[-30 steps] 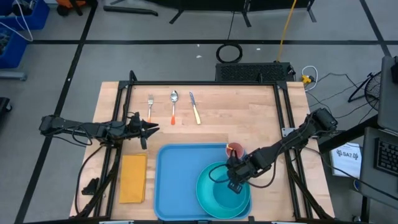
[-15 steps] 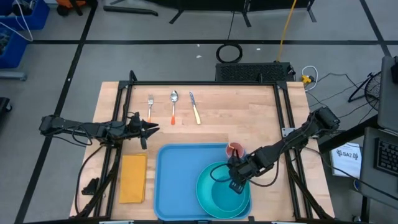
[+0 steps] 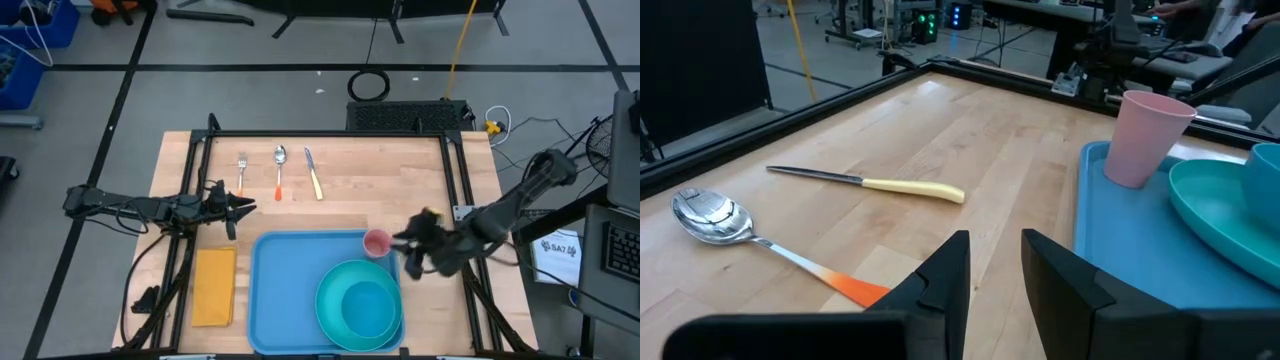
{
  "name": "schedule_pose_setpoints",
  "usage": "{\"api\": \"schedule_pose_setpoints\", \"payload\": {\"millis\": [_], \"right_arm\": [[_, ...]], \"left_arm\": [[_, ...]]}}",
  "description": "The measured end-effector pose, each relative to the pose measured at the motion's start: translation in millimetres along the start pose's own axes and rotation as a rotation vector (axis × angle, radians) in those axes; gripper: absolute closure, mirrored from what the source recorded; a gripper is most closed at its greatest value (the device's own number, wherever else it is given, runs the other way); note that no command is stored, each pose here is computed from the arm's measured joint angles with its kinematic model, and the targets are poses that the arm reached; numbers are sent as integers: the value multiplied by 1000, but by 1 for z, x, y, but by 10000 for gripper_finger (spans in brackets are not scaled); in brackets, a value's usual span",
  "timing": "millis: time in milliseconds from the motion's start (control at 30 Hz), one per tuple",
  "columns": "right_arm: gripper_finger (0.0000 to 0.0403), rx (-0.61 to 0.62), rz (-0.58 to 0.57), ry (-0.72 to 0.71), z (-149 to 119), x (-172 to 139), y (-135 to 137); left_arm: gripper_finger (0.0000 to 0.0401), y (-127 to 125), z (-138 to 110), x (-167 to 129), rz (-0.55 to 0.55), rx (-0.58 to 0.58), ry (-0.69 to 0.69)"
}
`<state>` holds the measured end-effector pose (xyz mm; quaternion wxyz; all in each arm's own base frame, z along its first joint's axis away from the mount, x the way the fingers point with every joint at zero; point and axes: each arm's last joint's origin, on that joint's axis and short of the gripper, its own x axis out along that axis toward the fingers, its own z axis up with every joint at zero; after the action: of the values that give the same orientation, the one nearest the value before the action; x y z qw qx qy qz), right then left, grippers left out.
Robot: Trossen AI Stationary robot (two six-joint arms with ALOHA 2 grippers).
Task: Set up tray
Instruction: Put the yellow table napkin on the blue serving tray
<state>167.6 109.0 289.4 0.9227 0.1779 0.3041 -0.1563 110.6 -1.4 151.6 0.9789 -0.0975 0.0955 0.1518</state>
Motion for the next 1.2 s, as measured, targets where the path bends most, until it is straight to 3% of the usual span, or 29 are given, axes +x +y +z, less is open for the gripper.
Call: {"api": "schedule_pose_setpoints", "payload": {"millis": [167,433,533,633,933,1200], "right_arm": [[280,0,-3,-222,-29,1,-40],[280,-27,120,-582,-68,26,-89],[280,-19,221,-694,-80,33,-105],[279,-2,340,-828,-71,23,-111],[279,-166,329,-820,-65,32,-125],[280,-159,282,-711,-64,47,-143]], "left_arm": [[304,0,0,0,0,0,0],[304,0,0,0,0,-15,1],[304,0,0,0,0,-15,1],[304,0,0,0,0,-16,0],[304,0,1,0,-1,-18,-5],[304,0,1,0,-2,-42,-7]]}}
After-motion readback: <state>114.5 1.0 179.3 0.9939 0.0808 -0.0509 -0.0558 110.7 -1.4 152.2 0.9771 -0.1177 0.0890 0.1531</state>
